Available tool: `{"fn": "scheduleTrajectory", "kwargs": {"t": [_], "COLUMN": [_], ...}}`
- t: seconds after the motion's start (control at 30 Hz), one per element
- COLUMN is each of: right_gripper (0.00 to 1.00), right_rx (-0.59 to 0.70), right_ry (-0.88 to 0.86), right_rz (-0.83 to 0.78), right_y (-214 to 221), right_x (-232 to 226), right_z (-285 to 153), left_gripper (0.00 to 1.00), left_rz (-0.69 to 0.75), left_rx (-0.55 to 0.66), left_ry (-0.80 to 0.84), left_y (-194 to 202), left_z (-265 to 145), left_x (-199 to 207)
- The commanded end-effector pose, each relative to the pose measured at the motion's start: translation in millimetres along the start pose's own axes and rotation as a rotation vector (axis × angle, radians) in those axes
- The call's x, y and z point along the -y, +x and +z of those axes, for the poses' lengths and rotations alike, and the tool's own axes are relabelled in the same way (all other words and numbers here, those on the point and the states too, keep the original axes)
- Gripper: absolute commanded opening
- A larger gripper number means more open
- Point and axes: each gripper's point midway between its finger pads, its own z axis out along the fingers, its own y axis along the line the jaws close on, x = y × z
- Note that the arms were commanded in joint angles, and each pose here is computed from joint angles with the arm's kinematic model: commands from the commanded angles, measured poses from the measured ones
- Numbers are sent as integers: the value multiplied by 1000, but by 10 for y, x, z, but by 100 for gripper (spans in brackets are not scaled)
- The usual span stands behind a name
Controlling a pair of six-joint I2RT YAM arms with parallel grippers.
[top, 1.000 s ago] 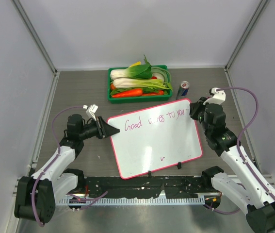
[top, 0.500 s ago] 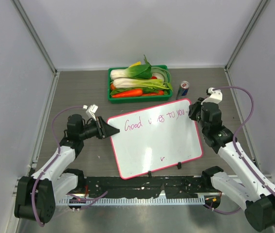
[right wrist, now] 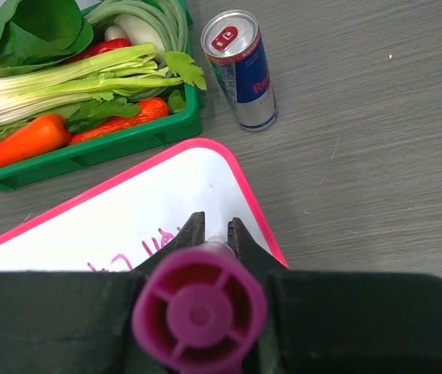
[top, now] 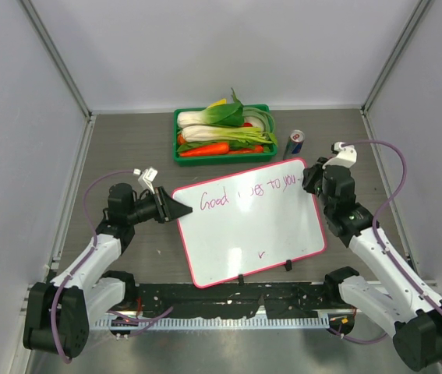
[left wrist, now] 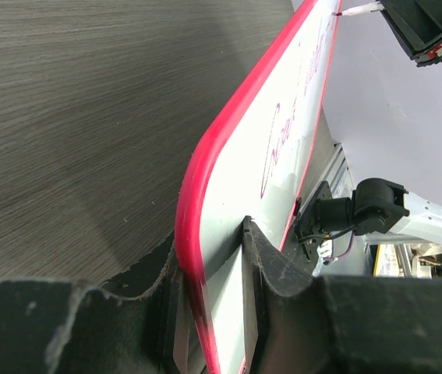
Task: Write a sentence on the whiteboard
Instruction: Write with the whiteboard marker on the whiteboard.
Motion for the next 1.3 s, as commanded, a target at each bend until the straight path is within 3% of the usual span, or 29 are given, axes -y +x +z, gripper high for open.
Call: {"fn": "scheduleTrajectory", "kwargs": {"t": [0.0, 0.3, 0.53, 0.73, 0.9, 1.1, 1.27], "right_gripper": [1, 1, 2, 1, 1, 1, 1], "right_rx": [28, 123, 115, 103, 115, 138, 157], "right_ry": [-16, -123, -173, -183, -177, -179, -172], "right_rz": [18, 74, 92, 97, 92, 94, 105], "right_y": [-91, -521, -470, -418, -454, -547, -644], "right_x": [-24, -241, -291, -295, -286, -298, -308], "right_z": [-57, -339, -426, -429, -441, -477, -491], "left_gripper": [0, 0, 0, 10, 28, 69, 94], "left_rz": [104, 106, 104, 102, 100, 107, 137], "left_rx": [76, 83, 102, 116, 147, 205, 248], "left_ry": [-177, -180, -185, -185, -187, -182, -200], "left_y": [-114, -129, -168, -190, -251, -361, -476], "left_z": [-12, -19, -28, -45, -70, -125, -207], "left_x": [-418, -413, -398, -372, -328, -231, -140]}}
